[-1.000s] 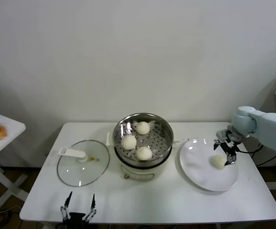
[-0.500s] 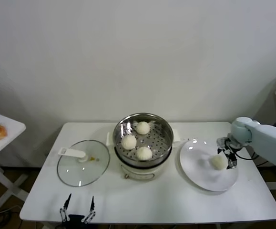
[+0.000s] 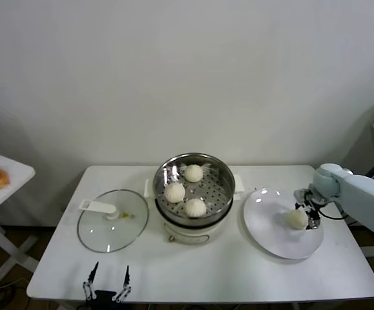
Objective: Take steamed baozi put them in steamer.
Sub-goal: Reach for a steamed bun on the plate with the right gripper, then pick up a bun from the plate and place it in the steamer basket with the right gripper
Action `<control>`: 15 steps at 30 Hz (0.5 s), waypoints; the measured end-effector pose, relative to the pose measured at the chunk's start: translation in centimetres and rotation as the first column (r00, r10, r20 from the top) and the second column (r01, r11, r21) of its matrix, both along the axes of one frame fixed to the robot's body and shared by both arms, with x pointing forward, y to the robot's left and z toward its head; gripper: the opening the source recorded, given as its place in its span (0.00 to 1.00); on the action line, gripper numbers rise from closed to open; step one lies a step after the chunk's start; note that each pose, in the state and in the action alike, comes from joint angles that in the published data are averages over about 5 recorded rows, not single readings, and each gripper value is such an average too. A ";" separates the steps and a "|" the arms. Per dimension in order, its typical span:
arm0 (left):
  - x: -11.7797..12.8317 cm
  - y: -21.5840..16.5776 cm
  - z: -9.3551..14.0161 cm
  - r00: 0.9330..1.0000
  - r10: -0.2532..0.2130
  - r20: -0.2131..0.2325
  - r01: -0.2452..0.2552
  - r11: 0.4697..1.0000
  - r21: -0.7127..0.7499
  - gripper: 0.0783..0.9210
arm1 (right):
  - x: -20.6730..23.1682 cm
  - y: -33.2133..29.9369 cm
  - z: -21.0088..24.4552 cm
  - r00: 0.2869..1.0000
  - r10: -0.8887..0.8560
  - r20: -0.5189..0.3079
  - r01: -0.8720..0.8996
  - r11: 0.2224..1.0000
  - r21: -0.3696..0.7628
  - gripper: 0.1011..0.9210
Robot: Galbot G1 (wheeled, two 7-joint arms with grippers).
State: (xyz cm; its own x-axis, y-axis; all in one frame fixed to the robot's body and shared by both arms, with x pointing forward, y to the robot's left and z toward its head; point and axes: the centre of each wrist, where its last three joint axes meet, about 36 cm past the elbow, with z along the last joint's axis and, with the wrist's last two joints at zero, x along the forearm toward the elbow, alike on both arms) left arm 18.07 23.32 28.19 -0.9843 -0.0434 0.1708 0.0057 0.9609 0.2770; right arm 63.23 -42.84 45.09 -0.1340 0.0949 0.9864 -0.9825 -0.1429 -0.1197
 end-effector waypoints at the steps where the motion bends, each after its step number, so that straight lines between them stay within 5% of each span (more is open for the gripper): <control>1: 0.0 0.0 0.0 1.000 0.000 0.000 0.000 1.000 0.000 0.88 | 0.0 0.0 0.0 1.000 0.000 0.002 0.000 1.000 0.002 0.81; 15: -0.1 -0.2 0.2 1.000 -0.006 0.006 0.006 1.000 0.000 0.88 | 0.0 0.4 1.6 1.000 -0.010 0.020 0.009 0.999 0.037 0.75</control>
